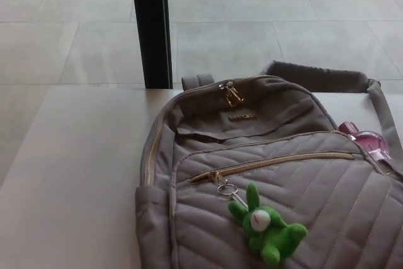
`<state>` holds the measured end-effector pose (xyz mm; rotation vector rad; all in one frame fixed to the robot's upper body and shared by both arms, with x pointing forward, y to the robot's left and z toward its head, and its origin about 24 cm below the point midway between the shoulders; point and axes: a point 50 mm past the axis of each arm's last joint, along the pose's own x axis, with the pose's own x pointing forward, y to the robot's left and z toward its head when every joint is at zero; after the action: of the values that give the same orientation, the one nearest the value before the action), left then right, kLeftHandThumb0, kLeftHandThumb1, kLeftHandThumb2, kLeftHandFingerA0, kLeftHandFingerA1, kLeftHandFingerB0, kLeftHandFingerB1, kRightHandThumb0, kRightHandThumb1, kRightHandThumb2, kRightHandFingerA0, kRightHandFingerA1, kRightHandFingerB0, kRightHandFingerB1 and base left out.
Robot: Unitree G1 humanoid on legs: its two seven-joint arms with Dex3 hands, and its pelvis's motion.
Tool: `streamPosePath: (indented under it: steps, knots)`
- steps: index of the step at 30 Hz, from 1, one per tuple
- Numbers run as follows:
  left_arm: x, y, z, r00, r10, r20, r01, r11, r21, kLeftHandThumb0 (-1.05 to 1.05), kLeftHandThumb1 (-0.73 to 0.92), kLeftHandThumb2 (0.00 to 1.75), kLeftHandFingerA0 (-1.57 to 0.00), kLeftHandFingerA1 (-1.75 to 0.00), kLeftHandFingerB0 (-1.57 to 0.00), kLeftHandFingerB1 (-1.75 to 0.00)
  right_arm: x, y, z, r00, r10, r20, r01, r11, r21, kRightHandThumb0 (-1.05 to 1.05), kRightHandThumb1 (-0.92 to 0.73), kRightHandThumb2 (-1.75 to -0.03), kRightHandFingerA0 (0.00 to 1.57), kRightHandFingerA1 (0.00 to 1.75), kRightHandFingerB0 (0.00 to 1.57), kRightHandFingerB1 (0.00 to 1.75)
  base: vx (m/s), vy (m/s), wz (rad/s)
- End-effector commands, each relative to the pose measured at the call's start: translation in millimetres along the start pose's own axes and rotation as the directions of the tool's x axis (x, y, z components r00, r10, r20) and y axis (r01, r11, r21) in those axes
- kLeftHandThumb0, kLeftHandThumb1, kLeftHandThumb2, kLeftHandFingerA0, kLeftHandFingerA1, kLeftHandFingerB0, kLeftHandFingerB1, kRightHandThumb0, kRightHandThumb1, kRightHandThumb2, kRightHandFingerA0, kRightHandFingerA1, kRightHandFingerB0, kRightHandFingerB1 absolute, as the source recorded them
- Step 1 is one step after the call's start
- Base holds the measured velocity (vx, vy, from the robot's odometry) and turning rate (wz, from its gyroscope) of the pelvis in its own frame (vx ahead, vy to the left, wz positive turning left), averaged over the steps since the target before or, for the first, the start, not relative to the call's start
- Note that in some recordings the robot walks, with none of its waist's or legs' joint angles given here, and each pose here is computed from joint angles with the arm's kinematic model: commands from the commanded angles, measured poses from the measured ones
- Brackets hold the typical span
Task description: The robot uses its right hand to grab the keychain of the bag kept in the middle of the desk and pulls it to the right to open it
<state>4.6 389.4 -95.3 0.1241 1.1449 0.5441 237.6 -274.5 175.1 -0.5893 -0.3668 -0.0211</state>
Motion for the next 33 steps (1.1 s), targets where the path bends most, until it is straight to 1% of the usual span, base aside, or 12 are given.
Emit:
streamPosePath:
  steps: [1, 15, 16, 23, 24, 25, 27, 29, 30, 31, 32, 33]
  knots:
    - [-3, 12, 6, 0.999, 0.025, 0.049, -0.024, 1.000, -0.018, -0.53, 0.66, 0.60, -0.52, -0.53, -0.50, -0.39, -1, 72, 73, 0.856, 0.492, 0.159, -0.476, 0.870, -0.126, -0.72, -0.63, -0.60, 0.40, 0.47, 0.29, 0.30, 0.00, 0.000, 0.00]
    - [-2, 15, 10, 0.999, 0.017, 0.045, -0.016, 1.000, -0.021, -0.51, 0.68, 0.60, -0.51, -0.57, -0.48, -0.39, 2, 82, 78, 0.824, 0.553, 0.127, -0.512, 0.821, -0.251, -0.74, -0.69, -0.61, 0.46, 0.56, 0.33, 0.36, 0.00, 0.000, 0.00]
    - [-3, 15, 10, 0.999, 0.014, 0.050, -0.013, 1.000, -0.026, -0.52, 0.68, 0.61, -0.50, -0.55, -0.49, -0.40, 3, 82, 78, 0.818, 0.561, 0.129, -0.516, 0.814, -0.268, -0.72, -0.54, -0.94, 0.43, 0.63, 0.28, 0.49, 0.00, 0.000, 0.00]
    - [-2, 15, 10, 0.999, 0.035, 0.041, -0.034, 0.999, -0.021, -0.53, 0.68, 0.61, -0.57, -0.58, -0.50, -0.38, -2, 89, 82, 0.788, 0.601, 0.135, -0.529, 0.772, -0.353, -0.74, -0.70, -0.61, 0.47, 0.58, 0.38, 0.37, 0.00, 0.000, 0.00]
    - [-2, 15, 10, 0.999, 0.032, 0.041, -0.032, 0.999, -0.020, -0.53, 0.69, 0.61, -0.55, -0.58, -0.49, -0.38, -3, 90, 83, 0.786, 0.603, 0.136, -0.527, 0.768, -0.363, -0.83, -0.61, -0.98, 0.48, 0.66, 0.32, 0.48, 0.00, 0.000, 0.00]
    - [-2, 15, 11, 0.999, 0.027, 0.042, -0.026, 1.000, -0.016, -0.56, 0.55, 0.91, -0.52, -0.65, -0.41, -0.53, -4, 92, 84, 0.778, 0.612, 0.144, -0.519, 0.754, -0.402, -0.75, -0.58, -0.99, 0.50, 0.68, 0.30, 0.49, 0.00, 0.000, 0.00]
    - [-2, 15, 12, 0.998, 0.029, 0.050, -0.028, 0.999, -0.026, -0.54, 0.67, 0.60, -0.57, -0.60, -0.49, -0.39, -5, 96, 86, 0.762, 0.631, 0.144, -0.513, 0.725, -0.460, -0.76, -0.58, -1.00, 0.50, 0.69, 0.30, 0.50, 0.00, 0.000, 0.00]
    - [-2, 15, 12, 0.998, 0.028, 0.052, -0.028, 0.999, -0.016, -0.54, 0.68, 0.60, -0.58, -0.60, -0.49, -0.39, -6, 97, 86, 0.758, 0.636, 0.142, -0.513, 0.717, -0.473, -0.77, -0.58, -1.00, 0.51, 0.69, 0.29, 0.49, 0.00, 0.000, 0.00]
    - [-2, 15, 12, 0.998, 0.026, 0.054, -0.026, 1.000, -0.014, -0.57, 0.55, 0.93, -0.53, -0.66, -0.41, -0.54, -6, 99, 87, 0.751, 0.641, 0.155, -0.506, 0.711, -0.489, -0.84, -0.63, -1.02, 0.49, 0.67, 0.32, 0.48, 0.00, 0.000, 0.00]
    - [-2, 16, 13, 0.998, 0.027, 0.055, -0.027, 1.000, -0.012, -0.55, 0.69, 0.61, -0.59, -0.60, -0.49, -0.39, -7, 100, 89, 0.748, 0.643, 0.162, -0.503, 0.710, -0.494, -0.79, -0.74, -0.63, 0.51, 0.63, 0.39, 0.38, 0.00, 0.000, 0.00]
    - [-2, 16, 13, 0.998, 0.027, 0.060, -0.028, 1.000, 0.002, -0.57, 0.70, 0.61, -0.59, -0.60, -0.48, -0.39, -7, 101, 90, 0.746, 0.645, 0.165, -0.504, 0.708, -0.494, -0.80, -0.75, -0.62, 0.51, 0.63, 0.40, 0.39, 0.00, 0.000, 0.00]
    - [-3, 16, 13, 0.998, 0.026, 0.064, -0.026, 1.000, 0.010, -0.61, 0.55, 0.93, -0.53, -0.65, -0.41, -0.53, -7, 102, 90, 0.745, 0.647, 0.163, -0.505, 0.706, -0.497, -0.82, -0.75, -0.63, 0.51, 0.64, 0.40, 0.39, 0.00, 0.000, 0.00]
